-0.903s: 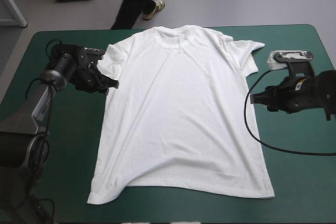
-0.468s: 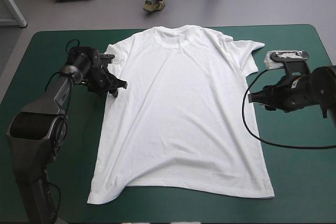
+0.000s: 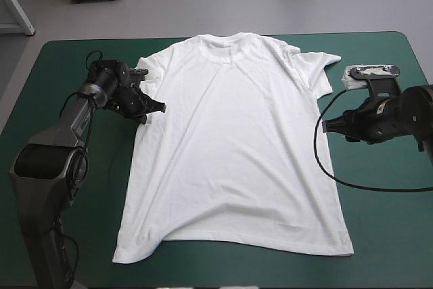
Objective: Fold the cloth
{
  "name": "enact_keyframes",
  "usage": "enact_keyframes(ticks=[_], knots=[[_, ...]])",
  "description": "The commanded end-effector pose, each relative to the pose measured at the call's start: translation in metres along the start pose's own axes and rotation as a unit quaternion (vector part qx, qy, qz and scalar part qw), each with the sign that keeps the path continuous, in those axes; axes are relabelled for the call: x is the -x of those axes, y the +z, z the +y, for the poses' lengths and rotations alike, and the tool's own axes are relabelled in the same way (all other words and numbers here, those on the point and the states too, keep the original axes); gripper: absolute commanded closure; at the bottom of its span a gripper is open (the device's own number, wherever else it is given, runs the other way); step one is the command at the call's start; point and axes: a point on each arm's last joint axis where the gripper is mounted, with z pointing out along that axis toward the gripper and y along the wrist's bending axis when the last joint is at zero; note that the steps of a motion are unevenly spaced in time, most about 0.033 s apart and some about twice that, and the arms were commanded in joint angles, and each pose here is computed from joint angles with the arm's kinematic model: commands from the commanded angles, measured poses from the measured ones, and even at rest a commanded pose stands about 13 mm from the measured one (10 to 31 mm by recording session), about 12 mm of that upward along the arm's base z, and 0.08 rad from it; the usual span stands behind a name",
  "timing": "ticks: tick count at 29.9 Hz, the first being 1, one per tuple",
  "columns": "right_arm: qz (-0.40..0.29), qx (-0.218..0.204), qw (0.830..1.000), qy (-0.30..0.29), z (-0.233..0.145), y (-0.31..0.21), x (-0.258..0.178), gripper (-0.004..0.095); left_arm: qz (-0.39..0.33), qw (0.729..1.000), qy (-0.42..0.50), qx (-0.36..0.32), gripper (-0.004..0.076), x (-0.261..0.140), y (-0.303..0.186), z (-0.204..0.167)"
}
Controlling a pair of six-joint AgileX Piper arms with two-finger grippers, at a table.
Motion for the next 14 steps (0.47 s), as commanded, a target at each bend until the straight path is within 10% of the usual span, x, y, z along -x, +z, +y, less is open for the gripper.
enact_keyframes(ticks=[1,14], knots=[[-0.058,-0.004,0.998,0.006,-0.001,-0.01,0.012,0.0518,-0.03,0.999,-0.003,-0.011,0.0733,0.004,-0.019,-0.005],[0.018,-0.018,0.999,0.035,-0.007,0.101,0.083,0.0432,-0.039,0.999,-0.004,-0.011,0.0733,0.005,-0.02,-0.005]])
